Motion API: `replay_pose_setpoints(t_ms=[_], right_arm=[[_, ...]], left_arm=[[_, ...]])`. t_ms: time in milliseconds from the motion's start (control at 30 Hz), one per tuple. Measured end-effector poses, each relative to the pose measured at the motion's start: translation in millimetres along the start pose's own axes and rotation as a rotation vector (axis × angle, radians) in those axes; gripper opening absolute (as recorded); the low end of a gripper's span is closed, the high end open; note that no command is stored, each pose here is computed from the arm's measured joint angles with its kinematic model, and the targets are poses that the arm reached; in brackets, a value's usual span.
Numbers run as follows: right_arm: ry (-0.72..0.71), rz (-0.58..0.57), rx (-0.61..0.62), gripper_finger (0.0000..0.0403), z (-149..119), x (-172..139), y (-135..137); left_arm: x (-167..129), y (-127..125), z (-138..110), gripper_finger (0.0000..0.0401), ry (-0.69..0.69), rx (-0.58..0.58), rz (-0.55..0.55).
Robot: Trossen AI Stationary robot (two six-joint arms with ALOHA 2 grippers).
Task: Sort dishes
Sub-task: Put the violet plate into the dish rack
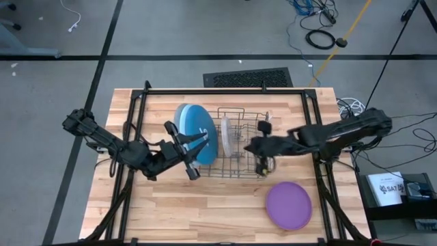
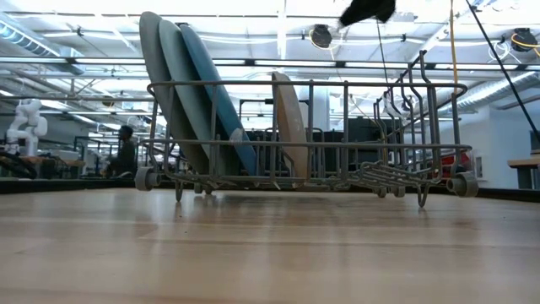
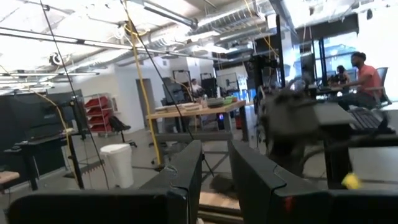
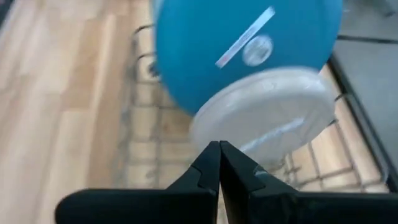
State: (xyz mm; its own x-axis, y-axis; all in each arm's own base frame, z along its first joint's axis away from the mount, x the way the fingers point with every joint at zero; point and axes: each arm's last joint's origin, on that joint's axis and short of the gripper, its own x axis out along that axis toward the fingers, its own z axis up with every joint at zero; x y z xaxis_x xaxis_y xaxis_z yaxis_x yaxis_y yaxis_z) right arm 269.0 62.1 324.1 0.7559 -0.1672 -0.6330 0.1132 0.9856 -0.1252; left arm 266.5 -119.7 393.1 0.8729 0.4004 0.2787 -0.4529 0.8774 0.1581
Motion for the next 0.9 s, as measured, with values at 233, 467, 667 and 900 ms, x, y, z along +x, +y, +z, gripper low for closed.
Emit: replay_pose_setpoints(t_ms=[233,467,667,900], right_arm=[[0.243,0.168,0.043,0.0000,-33.9,-39.4,30.1],[0.450,0.275,0.156,0.0006,-57.0,-51.2,67.6],[0.696,0.094,0.168,0.0060,-90.7,-41.3,86.4],[0.794,0.030,0.095,0.0163,-126.2,-18.0,93.3]], left_arm=[[0.2,-1.9,-3.7,0.0086,0.026,0.018,-0.014],[1.1,-1.4,-4.5,0.0086,0.029,0.022,-0.012],[1.5,-1.2,-4.6,0.0086,0.027,0.022,-0.014],[1.4,-2.6,-7.3,0.0086,0.045,0.023,-0.027]])
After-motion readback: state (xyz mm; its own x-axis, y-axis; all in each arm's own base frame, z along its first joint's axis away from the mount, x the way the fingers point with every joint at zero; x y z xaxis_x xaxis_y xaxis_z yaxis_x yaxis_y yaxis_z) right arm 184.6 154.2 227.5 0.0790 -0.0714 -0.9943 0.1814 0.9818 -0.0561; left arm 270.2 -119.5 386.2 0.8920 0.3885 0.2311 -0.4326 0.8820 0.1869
